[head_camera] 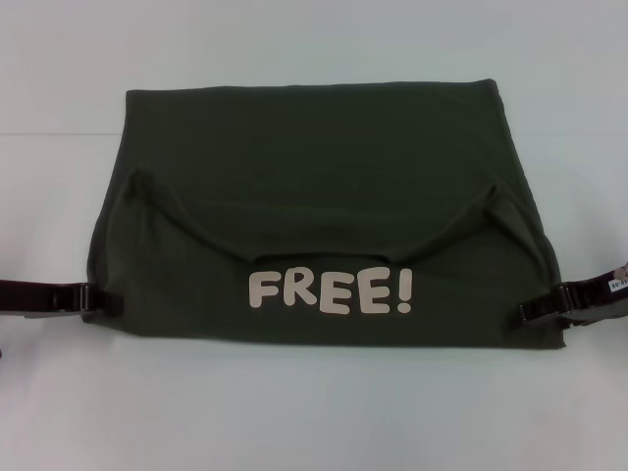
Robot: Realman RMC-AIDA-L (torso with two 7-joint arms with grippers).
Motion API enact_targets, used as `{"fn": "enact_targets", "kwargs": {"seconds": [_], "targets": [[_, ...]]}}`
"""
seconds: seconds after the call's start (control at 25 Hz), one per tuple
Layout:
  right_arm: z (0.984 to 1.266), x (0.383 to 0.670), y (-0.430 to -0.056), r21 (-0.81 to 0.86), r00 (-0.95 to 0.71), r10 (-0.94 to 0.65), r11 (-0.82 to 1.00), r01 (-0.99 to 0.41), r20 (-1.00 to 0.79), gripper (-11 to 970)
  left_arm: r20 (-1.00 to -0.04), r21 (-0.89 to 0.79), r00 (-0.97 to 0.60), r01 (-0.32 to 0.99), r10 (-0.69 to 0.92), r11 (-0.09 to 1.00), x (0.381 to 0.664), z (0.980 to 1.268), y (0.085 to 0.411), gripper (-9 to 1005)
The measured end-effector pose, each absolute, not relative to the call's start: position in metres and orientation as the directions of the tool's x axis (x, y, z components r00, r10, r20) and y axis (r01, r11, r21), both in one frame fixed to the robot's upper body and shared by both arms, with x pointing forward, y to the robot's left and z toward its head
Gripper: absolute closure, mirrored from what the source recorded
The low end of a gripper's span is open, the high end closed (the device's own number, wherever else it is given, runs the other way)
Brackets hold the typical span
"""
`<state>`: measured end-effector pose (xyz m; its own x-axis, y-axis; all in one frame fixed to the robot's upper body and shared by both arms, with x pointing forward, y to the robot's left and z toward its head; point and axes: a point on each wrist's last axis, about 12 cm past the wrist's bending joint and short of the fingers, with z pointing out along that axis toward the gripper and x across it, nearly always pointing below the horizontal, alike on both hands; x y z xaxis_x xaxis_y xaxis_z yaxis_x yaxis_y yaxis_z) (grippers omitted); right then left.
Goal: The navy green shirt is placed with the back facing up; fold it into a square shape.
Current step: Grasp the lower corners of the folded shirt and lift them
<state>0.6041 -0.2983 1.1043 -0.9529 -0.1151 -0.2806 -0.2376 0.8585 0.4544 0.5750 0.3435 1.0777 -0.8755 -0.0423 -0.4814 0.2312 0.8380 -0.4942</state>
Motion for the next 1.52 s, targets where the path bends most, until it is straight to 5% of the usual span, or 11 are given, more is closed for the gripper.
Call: {"fn": "enact_targets", "kwargs": {"seconds": [0.4, 0.84, 0.92, 1.52], "targets": [[1.103, 0.604, -0.296, 0.424, -0.948, -0.159, 0.865, -0.268, -0.276, 281, -0.482, -0.496, -0.875, 0.228, -0.047, 0.838, 0.575, 1.078, 0.344, 969], [1.104, 0.605, -0.298, 0.419, -0.949, -0.156, 0.868, -0.264, -0.275, 723, -0.483, -0.499, -0.874, 0.227, -0.050, 0.837, 0.575, 1.078, 0.344, 969], [1.105, 0.605, -0.298, 0.420, -0.949, -0.156, 0.868, -0.264, -0.275, 933, -0.483, -0.499, -0.874, 0.227, -0.051, 0.836, 0.575, 1.078, 0.344, 968], [1.116, 0.594, -0.313, 0.454, -0.948, -0.224, 0.837, -0.307, -0.228, 933, -0.436, -0.545, -0.899, 0.234, -0.035, 0.805, 0.569, 1.089, 0.353, 968]]}}
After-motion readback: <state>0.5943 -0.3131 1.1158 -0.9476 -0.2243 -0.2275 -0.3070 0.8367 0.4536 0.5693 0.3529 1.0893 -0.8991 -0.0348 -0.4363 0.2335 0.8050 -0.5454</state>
